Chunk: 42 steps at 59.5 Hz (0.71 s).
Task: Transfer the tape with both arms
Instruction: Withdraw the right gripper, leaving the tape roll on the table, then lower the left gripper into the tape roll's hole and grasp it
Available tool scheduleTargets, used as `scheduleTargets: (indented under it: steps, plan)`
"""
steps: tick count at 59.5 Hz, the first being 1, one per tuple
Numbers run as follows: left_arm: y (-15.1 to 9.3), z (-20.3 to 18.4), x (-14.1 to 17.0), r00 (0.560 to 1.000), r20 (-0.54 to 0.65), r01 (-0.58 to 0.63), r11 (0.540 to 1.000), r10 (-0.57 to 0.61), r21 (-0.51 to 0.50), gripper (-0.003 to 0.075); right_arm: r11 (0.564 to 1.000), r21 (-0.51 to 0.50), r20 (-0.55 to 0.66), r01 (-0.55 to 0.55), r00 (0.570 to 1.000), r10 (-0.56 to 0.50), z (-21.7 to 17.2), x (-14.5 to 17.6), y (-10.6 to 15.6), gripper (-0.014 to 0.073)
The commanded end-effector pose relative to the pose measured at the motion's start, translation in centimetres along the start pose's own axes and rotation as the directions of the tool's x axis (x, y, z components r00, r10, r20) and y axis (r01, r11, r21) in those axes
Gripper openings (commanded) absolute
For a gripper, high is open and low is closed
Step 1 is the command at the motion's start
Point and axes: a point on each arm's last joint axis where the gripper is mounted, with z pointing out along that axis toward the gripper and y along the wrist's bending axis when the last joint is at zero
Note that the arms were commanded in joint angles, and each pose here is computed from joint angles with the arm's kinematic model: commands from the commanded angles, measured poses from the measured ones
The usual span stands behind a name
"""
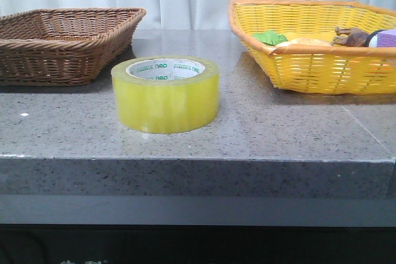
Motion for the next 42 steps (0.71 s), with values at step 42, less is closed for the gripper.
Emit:
scheduleTargets:
  steps: [42]
  plan:
    - [-13.5, 11.5, 0.8, 0.796, -0.588, 0.111, 0.921, 0.143, 0.375, 0.0490, 1.000, 0.016, 0.143, -0.003, 0.990, 0.001, -0.2, -1.7, -0.1, -0.0089]
